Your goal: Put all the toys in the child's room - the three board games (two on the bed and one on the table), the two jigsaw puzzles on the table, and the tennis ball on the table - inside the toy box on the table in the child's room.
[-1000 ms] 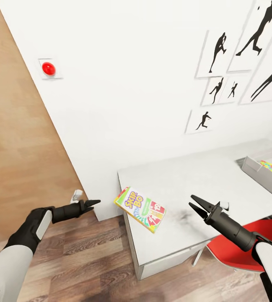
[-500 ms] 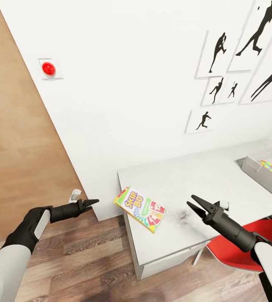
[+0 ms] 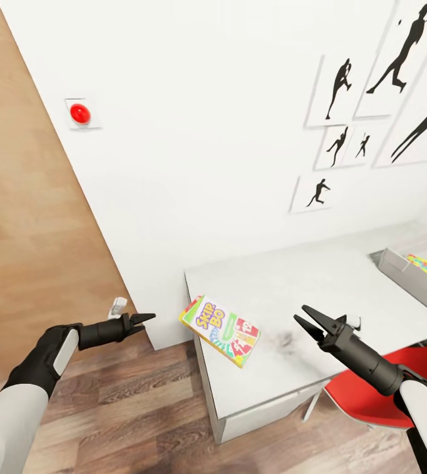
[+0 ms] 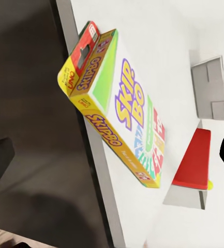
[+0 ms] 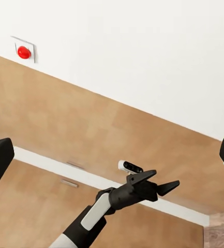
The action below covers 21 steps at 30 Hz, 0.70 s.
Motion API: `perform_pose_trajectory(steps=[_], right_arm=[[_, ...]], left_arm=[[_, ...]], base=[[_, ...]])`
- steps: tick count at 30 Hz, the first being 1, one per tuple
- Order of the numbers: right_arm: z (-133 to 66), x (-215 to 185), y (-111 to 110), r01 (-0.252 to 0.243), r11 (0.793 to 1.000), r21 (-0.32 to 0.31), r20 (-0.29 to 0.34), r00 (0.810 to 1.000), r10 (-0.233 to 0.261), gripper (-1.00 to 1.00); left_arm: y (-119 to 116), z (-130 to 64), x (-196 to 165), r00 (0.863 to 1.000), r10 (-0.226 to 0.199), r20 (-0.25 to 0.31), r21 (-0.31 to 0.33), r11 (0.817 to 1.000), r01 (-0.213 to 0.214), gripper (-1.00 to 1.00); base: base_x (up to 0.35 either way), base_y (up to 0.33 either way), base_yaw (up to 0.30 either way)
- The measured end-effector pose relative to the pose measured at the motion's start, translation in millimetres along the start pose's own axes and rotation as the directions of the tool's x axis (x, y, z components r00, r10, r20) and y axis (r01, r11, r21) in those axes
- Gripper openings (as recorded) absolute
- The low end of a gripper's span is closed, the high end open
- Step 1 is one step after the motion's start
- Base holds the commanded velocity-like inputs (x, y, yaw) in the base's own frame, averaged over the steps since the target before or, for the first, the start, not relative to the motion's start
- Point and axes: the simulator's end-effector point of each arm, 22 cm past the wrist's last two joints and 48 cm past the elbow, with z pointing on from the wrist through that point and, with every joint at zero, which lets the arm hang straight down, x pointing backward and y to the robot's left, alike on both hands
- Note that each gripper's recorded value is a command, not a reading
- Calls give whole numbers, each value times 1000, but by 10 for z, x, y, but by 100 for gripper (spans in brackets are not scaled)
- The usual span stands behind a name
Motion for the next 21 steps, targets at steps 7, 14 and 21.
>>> perform_pose_trajectory(steps=[7, 14, 21], right_arm=[[4, -8, 60, 8, 1000, -10, 2, 1000, -8, 100], [5, -19, 120, 16, 1000, -19, 4, 1000, -16, 100], [4, -30, 178, 25, 999, -28, 7, 1000, -25, 100]], left_arm=[[-37, -54, -42, 1000, 6, 6, 1, 1000, -6, 100], [-70, -111, -89, 1000, 15, 15, -1, 1000, -15, 100], [-124, -136, -117, 999, 24, 20, 2, 1000, -24, 100]], base=[[0, 0, 0], [0, 0, 0], [0, 0, 0]])
